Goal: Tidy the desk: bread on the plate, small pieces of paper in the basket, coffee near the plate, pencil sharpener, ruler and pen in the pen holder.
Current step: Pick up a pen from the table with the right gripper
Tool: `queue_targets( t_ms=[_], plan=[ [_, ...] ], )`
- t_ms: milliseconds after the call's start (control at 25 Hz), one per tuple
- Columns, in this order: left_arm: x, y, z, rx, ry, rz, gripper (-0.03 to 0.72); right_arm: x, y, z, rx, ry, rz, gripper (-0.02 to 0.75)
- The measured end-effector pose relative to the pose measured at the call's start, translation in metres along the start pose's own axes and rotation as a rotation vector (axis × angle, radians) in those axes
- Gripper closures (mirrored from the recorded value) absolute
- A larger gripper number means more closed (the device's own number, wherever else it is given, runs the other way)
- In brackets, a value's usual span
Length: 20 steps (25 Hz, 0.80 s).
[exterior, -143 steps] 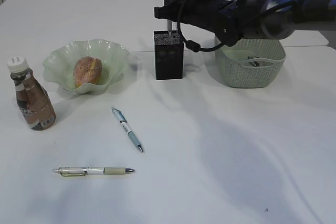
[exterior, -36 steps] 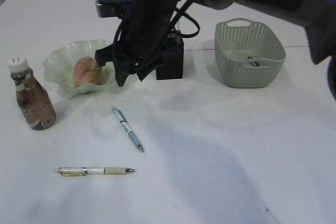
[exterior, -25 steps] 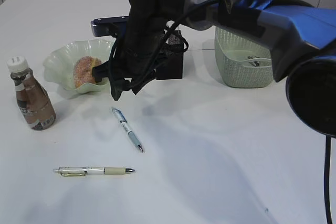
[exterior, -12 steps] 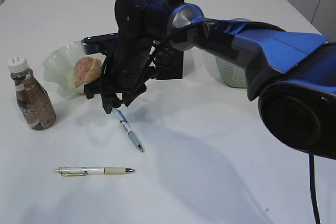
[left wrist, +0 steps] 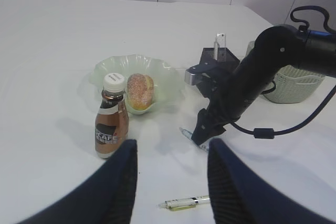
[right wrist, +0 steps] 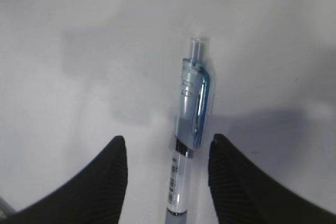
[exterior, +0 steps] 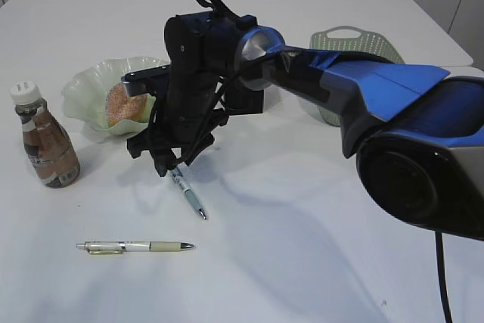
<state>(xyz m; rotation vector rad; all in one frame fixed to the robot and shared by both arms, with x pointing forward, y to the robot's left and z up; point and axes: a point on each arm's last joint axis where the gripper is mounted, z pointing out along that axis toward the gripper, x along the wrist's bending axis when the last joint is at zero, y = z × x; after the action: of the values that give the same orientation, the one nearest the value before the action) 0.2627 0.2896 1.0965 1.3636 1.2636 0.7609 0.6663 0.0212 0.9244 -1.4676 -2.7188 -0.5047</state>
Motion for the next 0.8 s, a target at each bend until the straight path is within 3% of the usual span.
queue_targets(
  t_ms=[800],
  plan=[
    [0.0001,0.0000,0.0000,0.000,0.001,0.001,0.378,-0.0034,-0.0021,0.0085,0.017,-0.022,-0.017,0.329]
  ],
)
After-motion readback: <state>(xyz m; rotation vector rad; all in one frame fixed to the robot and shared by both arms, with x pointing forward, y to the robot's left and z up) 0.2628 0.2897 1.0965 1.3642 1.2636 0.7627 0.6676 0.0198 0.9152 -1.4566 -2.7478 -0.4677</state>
